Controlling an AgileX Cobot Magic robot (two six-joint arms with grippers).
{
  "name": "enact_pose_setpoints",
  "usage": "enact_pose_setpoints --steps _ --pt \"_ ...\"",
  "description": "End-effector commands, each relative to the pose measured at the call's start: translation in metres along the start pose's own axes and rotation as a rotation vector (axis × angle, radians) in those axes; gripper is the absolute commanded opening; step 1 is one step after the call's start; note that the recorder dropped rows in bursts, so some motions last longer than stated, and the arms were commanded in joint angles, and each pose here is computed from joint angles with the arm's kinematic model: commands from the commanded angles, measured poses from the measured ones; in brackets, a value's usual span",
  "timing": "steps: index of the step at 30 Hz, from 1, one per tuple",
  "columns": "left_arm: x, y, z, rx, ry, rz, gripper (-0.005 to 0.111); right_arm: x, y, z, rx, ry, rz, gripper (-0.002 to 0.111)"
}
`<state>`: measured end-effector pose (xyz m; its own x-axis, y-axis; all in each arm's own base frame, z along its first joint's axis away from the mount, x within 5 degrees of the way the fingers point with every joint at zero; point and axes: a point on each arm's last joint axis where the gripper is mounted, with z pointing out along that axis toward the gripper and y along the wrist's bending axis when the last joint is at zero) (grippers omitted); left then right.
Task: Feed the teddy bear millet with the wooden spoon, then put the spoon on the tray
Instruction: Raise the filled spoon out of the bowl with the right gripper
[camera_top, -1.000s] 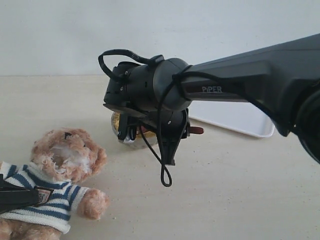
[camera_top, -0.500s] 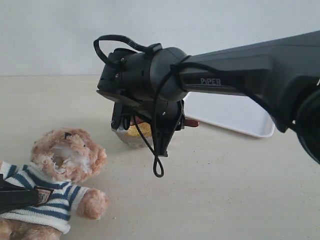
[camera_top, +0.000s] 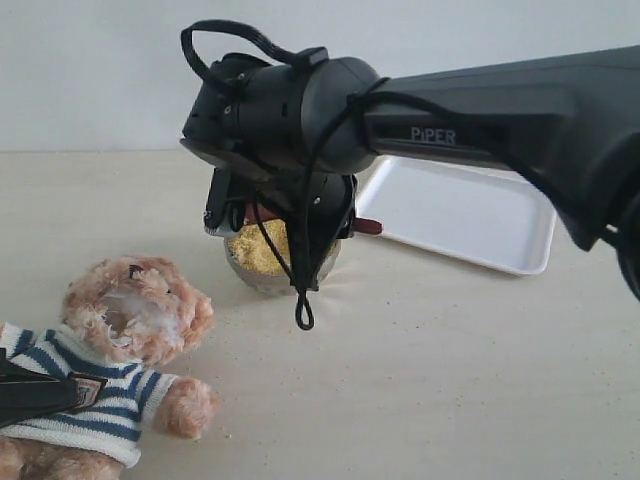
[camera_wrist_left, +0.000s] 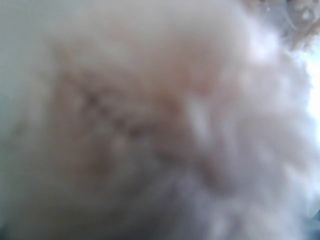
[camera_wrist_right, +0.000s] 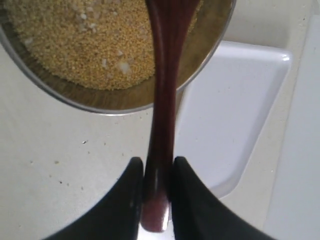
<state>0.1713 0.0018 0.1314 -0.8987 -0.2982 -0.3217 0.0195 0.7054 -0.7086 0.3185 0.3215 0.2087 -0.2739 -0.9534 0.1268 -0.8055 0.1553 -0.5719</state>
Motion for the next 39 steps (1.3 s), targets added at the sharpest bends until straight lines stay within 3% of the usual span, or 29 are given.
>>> enact_pose_setpoints --steps 1,25,39 --pt "0.000 -0.002 -0.001 0.019 -0.011 -0.002 0.006 0.005 -0.009 -0.016 -0.004 -0.032 0.030 0.001" --pt "0.000 -0.002 -0.001 0.019 -0.011 -0.002 0.006 0.015 -0.002 -0.062 -0.304 -0.202 0.191 0.001" --pt "0.000 -0.002 -0.001 0.019 -0.011 -0.002 0.006 0.066 0.026 -0.067 -0.371 -0.113 0.160 0.001"
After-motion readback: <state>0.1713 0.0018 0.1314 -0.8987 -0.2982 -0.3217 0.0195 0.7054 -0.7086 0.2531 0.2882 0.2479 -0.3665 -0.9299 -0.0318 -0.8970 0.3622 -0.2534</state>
